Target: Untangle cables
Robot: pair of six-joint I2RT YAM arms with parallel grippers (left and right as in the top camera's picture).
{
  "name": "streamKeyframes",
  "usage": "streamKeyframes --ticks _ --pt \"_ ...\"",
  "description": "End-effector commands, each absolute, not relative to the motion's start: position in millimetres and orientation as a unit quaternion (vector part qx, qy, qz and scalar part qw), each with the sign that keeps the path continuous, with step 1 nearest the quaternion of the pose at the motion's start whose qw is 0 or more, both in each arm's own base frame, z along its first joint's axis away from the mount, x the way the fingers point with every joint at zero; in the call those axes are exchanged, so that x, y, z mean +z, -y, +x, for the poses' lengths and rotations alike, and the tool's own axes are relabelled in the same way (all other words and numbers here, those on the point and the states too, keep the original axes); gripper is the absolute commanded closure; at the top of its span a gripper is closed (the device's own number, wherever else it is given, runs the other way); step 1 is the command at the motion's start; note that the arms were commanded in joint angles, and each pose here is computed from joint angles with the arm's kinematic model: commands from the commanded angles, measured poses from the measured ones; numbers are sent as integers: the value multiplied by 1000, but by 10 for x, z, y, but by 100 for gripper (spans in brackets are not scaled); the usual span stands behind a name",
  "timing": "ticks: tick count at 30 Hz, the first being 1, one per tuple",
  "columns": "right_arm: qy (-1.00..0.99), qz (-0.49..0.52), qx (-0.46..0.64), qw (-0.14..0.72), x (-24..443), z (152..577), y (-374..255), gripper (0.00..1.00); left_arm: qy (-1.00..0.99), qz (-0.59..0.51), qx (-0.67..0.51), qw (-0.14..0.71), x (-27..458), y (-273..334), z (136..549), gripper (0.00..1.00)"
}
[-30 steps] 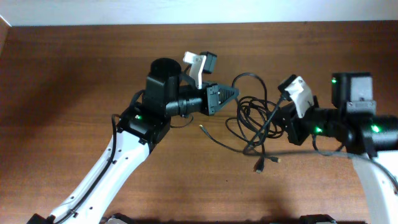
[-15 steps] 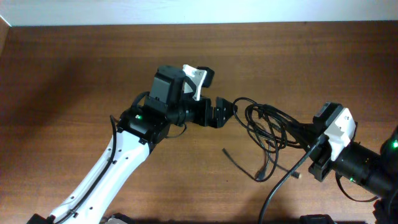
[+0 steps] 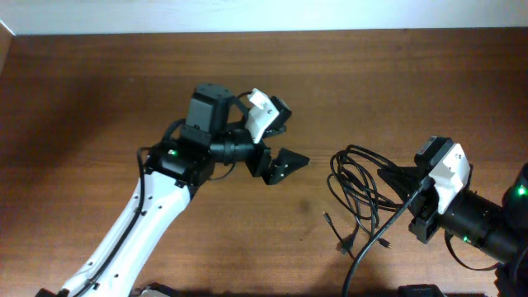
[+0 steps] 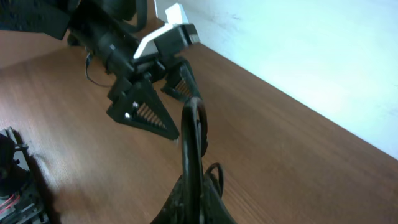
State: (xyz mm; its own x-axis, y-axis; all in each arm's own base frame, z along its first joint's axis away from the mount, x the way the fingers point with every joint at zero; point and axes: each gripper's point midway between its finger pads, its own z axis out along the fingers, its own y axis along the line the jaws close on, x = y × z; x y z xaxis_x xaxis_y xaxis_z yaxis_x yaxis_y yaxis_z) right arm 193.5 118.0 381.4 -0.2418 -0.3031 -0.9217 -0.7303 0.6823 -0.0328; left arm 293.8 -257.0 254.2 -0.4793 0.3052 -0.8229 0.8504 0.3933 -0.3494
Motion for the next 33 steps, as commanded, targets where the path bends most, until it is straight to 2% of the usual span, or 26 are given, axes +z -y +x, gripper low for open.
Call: streamKeyframes --ticks 1,9,12,20,29,31,33 --pt "-747 -348 221 522 3913 1882 -1234 96 -719 413 -440 345 2755 2615 2726 1" --pt "-733 -359 243 525 3965 1832 -1302 96 -644 522 -434 353 2730 2849 2375 1" --pt "-724 -361 255 530 4019 1822 -1333 96 -668 524 -390 356 2604 2841 2452 1" --pt "-701 -380 290 529 4087 1718 -1432 96 -656 527 -387 377 2677 2875 2506 1" --pt "-680 -396 312 533 4162 1650 -1497 96 -636 547 -409 359 2669 3043 2314 1" --pt "-679 -397 311 534 4168 1652 -1497 96 -632 550 -414 356 2675 3062 2278 12" --pt "-679 -397 311 534 4167 1653 -1496 96 -632 551 -415 352 2664 3070 2251 43"
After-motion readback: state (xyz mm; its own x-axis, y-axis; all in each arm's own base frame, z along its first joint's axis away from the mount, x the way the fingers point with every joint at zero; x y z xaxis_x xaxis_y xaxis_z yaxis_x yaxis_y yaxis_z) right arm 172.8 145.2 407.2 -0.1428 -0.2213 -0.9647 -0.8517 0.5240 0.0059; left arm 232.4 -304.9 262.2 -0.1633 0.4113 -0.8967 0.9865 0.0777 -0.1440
